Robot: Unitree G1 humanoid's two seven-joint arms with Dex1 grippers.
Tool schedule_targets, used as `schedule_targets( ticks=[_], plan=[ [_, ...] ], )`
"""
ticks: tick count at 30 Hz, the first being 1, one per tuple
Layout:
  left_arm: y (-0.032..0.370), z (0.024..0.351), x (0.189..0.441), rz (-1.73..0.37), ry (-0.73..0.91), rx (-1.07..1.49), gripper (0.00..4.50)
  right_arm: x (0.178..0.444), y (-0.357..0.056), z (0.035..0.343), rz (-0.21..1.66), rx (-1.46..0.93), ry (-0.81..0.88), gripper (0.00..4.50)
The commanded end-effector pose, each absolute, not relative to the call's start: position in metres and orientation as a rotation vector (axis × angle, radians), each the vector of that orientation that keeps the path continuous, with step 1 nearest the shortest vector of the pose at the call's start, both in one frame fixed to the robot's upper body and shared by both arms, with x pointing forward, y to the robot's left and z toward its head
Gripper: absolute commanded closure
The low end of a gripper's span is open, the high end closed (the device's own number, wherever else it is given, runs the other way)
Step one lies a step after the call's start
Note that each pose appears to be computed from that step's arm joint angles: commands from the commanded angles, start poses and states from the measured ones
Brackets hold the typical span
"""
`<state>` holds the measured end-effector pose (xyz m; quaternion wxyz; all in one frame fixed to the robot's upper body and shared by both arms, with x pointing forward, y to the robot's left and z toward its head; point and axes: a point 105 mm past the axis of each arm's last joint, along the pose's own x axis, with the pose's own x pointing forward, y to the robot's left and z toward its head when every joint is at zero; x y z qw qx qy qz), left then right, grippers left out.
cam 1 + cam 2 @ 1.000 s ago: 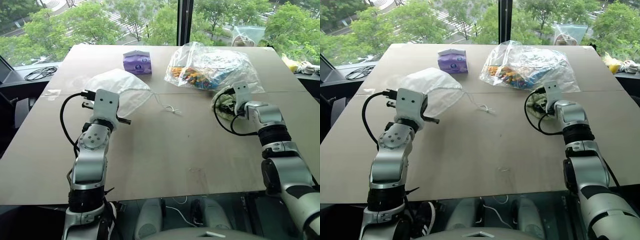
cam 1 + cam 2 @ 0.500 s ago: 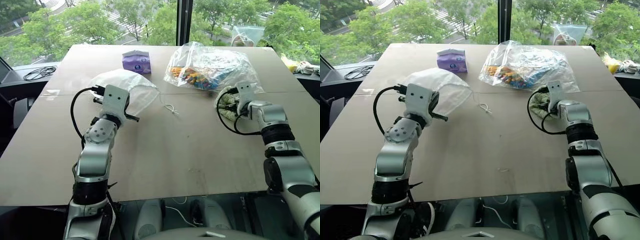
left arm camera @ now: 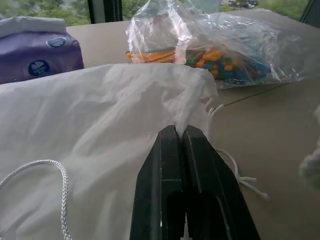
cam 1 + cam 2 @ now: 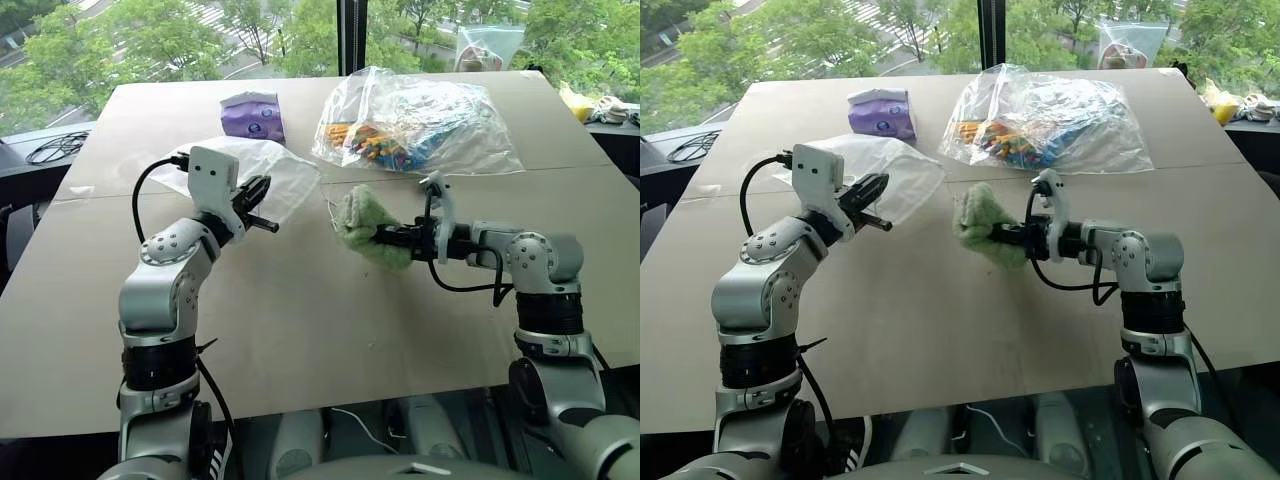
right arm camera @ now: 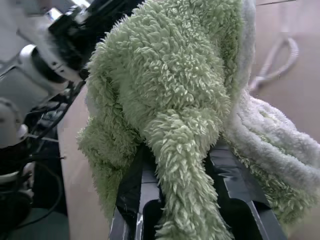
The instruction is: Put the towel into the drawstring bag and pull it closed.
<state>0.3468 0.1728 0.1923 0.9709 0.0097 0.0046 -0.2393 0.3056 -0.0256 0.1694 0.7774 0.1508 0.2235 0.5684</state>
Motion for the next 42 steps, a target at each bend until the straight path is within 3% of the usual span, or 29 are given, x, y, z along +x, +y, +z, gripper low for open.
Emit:
schedule_targets(
  ticks=[1,9,17,20,26,31,35,39,42],
  plan=[
    [0.161,0.215,0.326,-0.604,-0.068,-0.016,4.50,0.299,-0.018,0.181,1.251,0.243,0.437,4.22],
    [0.154,0.216,0.306,-0.682,-0.043,-0.062,4.50,0.306,-0.014,0.186,1.207,0.177,0.426,4.22],
    [0.142,0.208,0.303,-0.748,-0.007,-0.026,4.50,0.322,-0.014,0.210,1.119,0.338,0.372,4.22],
    [0.137,0.208,0.303,-0.773,-0.007,-0.034,4.50,0.328,-0.015,0.198,1.038,0.226,0.393,4.22],
    [0.130,0.215,0.303,-0.803,-0.028,-0.074,4.50,0.304,-0.006,0.180,1.117,-0.070,0.373,4.22],
    [0.126,0.210,0.298,-0.828,-0.011,-0.089,4.50,0.340,-0.015,0.207,0.945,0.129,0.249,4.22],
    [0.120,0.206,0.293,-0.863,0.009,-0.097,4.50,0.323,-0.005,0.198,1.034,0.117,0.266,4.22],
    [0.115,0.205,0.290,-0.894,0.018,-0.098,4.50,0.350,-0.007,0.218,0.841,0.444,0.212,4.22],
    [0.110,0.205,0.292,-0.907,0.017,-0.099,4.50,0.320,0.014,0.207,1.008,0.366,0.283,4.22]
  ],
)
